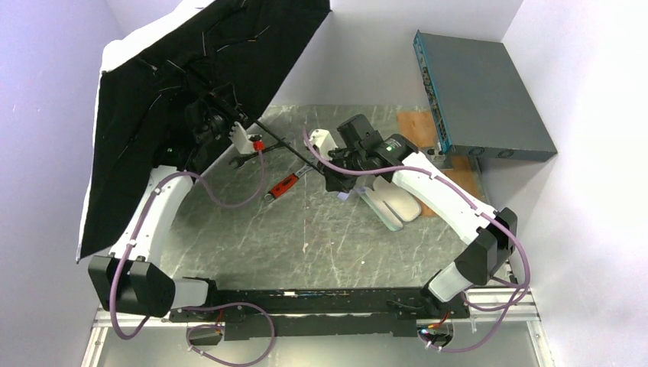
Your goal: Open the umbrella
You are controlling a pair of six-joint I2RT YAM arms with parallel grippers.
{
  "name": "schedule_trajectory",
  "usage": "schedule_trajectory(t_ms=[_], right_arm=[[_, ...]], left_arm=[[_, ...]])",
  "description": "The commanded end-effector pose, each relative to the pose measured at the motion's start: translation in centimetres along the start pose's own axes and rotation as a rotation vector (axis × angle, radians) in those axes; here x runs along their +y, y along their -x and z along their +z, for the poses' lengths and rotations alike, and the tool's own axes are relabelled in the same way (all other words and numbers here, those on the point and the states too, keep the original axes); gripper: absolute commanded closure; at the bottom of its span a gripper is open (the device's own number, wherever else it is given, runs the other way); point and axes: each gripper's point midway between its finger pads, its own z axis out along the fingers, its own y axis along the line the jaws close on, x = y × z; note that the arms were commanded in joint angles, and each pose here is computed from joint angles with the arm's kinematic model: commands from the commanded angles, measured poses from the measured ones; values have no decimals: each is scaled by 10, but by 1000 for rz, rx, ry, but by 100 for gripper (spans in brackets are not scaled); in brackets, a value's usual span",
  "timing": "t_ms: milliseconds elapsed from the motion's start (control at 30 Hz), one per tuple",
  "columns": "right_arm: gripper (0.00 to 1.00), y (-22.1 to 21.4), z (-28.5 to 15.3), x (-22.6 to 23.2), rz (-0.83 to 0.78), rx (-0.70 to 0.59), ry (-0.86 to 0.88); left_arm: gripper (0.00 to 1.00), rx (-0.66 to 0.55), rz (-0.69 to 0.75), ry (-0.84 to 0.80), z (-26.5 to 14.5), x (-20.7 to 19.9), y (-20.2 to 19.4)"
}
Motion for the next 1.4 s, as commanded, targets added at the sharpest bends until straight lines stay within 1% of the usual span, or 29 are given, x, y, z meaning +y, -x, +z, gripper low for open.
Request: schedule_trajectory(t_ms=[0,100,200,633,800,1033,1233,1367], right_arm=[[100,-100,-43,52,-8,346,182],[100,-107,-45,57,-1,355,192],[100,-117,-47,60,-10,373,202],[100,-142,-46,60,-9,404,170],[100,-154,-46,60,-9,430,159],[100,-160,-47,63,-1,438,168],[100,-170,-49,63,-1,455,157],[100,-176,-49,64,2,471,154]], left_arm=[[83,809,194,-21,-108,28,-180],[80,829,195,-28,-113,23,-189],[80,841,205,-37,-119,19,-197],[81,940,195,-86,-138,4,-229],[80,960,206,-85,-146,6,-237],[80,973,209,-72,-150,16,-247],[77,1012,218,-79,-160,19,-259],[78,1046,215,-97,-167,16,-267]])
